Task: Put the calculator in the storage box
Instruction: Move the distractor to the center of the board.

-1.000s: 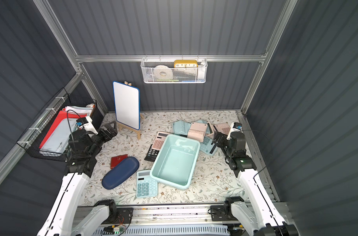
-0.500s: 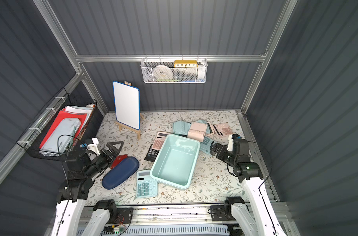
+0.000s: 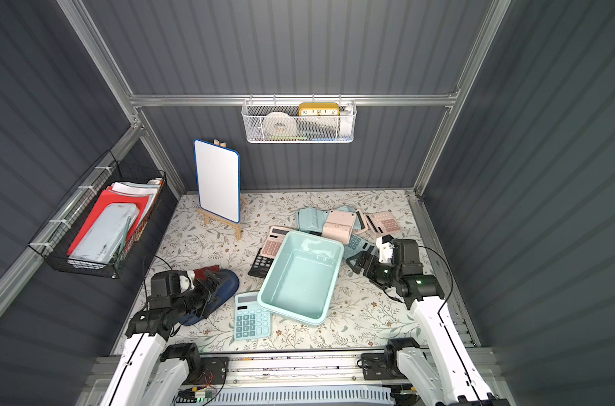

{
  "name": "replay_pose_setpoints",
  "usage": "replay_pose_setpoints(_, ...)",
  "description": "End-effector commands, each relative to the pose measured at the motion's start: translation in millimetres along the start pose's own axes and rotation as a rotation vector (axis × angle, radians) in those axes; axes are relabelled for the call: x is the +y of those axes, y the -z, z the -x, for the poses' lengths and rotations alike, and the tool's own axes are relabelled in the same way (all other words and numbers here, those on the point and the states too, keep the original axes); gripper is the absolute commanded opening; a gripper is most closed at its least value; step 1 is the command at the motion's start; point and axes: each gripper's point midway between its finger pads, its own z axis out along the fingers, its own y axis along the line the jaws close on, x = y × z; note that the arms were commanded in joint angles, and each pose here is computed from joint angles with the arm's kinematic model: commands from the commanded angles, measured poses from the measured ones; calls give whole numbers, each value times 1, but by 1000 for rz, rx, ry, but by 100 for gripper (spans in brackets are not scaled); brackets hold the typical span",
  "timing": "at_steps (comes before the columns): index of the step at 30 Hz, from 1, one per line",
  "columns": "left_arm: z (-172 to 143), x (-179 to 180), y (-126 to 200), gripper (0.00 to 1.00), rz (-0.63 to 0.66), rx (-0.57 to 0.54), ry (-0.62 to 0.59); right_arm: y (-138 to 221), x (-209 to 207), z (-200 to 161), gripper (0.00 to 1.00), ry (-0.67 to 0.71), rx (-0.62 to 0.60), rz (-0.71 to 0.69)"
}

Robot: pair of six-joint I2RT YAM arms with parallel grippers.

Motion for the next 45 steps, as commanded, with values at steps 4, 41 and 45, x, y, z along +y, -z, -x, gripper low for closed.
replay_pose_setpoints(4, 4, 27, -24, 99, 76, 18, 35, -11, -3, -11, 94, 8, 55, 0)
replay_pose_setpoints(41, 76, 22, -39, 99, 277, -71, -105, 0, 10, -19, 96, 48, 37, 55)
replay_pose_setpoints(45, 39, 24, -40, 99, 282, -8, -139, -1, 10, -19, 96, 45, 38, 59)
